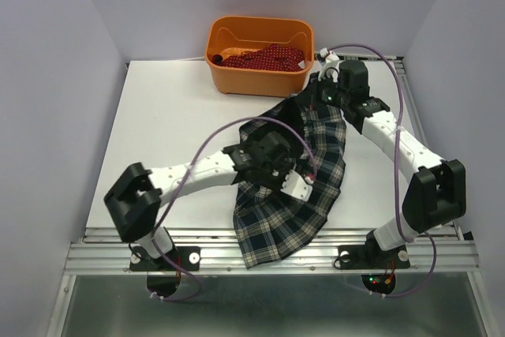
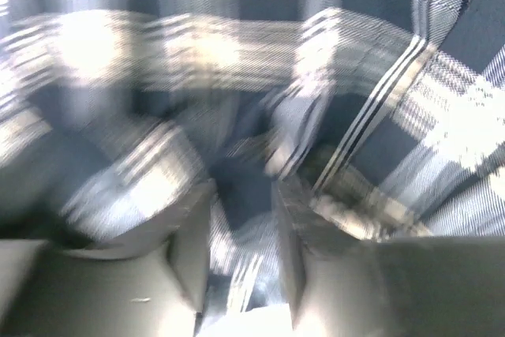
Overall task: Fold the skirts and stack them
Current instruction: Flatten the skirt out
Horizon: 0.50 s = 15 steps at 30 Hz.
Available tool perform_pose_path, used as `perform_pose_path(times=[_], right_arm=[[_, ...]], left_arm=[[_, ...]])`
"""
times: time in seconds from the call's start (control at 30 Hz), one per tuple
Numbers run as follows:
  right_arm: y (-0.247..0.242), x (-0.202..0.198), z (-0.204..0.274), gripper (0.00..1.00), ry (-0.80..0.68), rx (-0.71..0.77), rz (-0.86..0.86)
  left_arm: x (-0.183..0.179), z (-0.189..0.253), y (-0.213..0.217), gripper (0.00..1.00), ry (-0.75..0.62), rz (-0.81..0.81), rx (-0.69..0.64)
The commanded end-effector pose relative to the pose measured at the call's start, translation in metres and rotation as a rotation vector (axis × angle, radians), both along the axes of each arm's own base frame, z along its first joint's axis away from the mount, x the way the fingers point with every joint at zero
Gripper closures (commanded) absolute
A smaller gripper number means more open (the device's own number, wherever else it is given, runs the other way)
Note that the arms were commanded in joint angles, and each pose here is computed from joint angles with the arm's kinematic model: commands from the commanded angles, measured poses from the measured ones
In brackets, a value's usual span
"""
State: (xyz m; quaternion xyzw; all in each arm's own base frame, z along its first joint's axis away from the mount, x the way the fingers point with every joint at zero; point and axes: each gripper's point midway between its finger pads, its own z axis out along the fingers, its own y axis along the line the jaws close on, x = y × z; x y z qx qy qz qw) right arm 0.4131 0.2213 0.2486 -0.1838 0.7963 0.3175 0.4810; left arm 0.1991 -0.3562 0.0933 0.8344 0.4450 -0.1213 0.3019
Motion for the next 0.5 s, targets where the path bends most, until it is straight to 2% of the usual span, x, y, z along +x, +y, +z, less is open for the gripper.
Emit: perform_pose_path(times=[0.0, 0.07, 0.1, 0.27, 0.33, 0.47], right_arm=[[-0.005, -0.006, 0.020, 0.99, -0.074, 0.014, 0.015], [-0.009, -0.005, 0.019, 0.99, -0.073, 0.011, 0.009], [-0.009, -0.005, 0.019, 0.99, -0.074, 0.010, 0.010], [-0.009, -0.005, 0.020, 0.99, -0.078, 0.009, 0.012], [-0.009, -0.004, 0.018, 0.99, -0.073, 0.006, 0.010], [-0.014, -0.001, 0.014, 0.99, -0.068, -0.008, -0.003]], left_arm=[[-0.008, 0.109, 0.006, 0.42, 0.023, 0.021, -0.232], [0.005, 0.117, 0.024, 0.30, 0.076, 0.088, -0.252], [0.009, 0.120, 0.030, 0.28, 0.087, 0.100, -0.264], [0.059, 0.093, 0.063, 0.32, 0.019, 0.162, -0.128], [0.067, 0.068, 0.065, 0.34, 0.091, 0.173, -0.055], [0.089, 0.040, 0.058, 0.37, 0.149, 0.165, 0.029]])
